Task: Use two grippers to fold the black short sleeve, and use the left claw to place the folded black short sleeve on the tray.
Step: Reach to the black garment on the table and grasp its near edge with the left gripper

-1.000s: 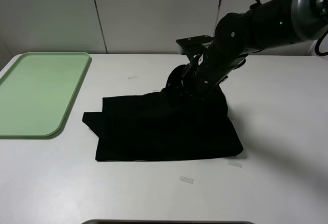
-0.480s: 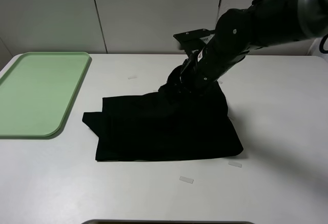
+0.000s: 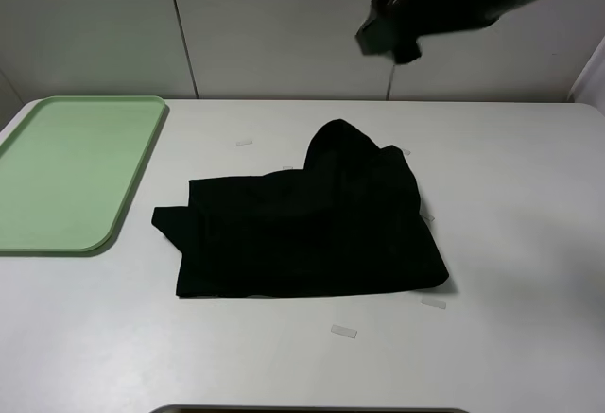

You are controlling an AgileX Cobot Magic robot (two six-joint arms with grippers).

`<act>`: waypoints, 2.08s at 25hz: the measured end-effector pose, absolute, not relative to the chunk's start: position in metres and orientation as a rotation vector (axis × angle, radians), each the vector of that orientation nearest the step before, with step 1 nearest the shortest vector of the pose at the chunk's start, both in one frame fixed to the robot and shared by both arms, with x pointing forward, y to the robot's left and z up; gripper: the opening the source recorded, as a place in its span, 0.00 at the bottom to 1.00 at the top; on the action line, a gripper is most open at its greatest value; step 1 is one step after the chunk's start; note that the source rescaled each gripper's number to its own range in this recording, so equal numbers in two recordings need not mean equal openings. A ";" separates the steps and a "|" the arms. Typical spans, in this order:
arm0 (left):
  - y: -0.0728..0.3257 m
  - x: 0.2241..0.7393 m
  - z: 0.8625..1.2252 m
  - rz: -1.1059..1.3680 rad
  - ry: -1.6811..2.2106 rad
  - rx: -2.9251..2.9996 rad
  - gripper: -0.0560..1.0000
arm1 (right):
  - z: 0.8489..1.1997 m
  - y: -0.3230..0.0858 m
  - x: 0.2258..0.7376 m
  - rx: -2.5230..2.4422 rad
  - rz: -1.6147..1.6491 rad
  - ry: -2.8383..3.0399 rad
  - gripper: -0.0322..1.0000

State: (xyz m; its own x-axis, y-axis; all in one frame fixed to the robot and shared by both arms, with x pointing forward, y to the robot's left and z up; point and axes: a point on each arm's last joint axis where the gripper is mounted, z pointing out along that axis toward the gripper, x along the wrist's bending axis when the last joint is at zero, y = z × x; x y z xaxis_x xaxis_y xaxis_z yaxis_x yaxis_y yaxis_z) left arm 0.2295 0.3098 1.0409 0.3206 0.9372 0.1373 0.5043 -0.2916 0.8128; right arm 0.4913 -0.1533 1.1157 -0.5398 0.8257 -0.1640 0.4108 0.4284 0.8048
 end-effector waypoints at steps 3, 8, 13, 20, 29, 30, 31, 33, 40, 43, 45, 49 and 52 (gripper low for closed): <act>0.310 0.229 1.041 0.828 1.271 1.921 1.00 | 1.159 -0.180 0.459 0.951 1.026 1.999 1.00; 0.310 0.229 1.041 0.828 1.271 1.921 1.00 | 1.211 -0.235 0.394 1.004 1.156 1.730 1.00; 0.310 0.229 1.041 0.828 1.271 1.921 1.00 | 1.233 -0.284 0.321 1.049 1.160 1.516 1.00; 0.310 0.229 1.041 0.828 1.271 1.921 1.00 | 1.226 -0.322 0.226 1.051 1.226 1.365 1.00; 0.310 0.229 1.041 0.828 1.271 1.921 1.00 | 1.188 -0.344 0.168 1.121 1.225 1.367 1.00; 0.310 0.229 1.041 0.828 1.271 1.921 1.00 | 1.181 -0.345 0.164 1.126 1.226 1.372 1.00; 0.310 0.229 1.041 0.828 1.271 1.921 1.00 | 1.173 -0.345 0.162 1.128 1.232 1.377 1.00; 0.310 0.229 1.041 0.828 1.271 1.921 1.00 | 1.158 -0.344 0.162 1.146 1.231 1.409 1.00; 0.310 0.229 1.041 0.828 1.271 1.921 1.00 | 1.114 -0.326 0.188 1.244 1.147 1.668 1.00; 0.310 0.229 1.041 0.828 1.271 1.921 1.00 | 1.091 -0.318 0.202 1.264 1.080 1.773 1.00; 0.310 0.229 1.041 0.828 1.271 1.921 1.00 | 1.077 -0.314 0.211 1.274 1.042 1.828 1.00; 0.310 0.229 1.041 0.828 1.271 1.921 1.00 | 1.056 -0.307 0.225 1.286 1.025 1.878 1.00; 0.310 0.229 1.041 0.828 1.271 1.921 1.00 | 1.056 -0.305 0.228 1.271 1.059 1.869 1.00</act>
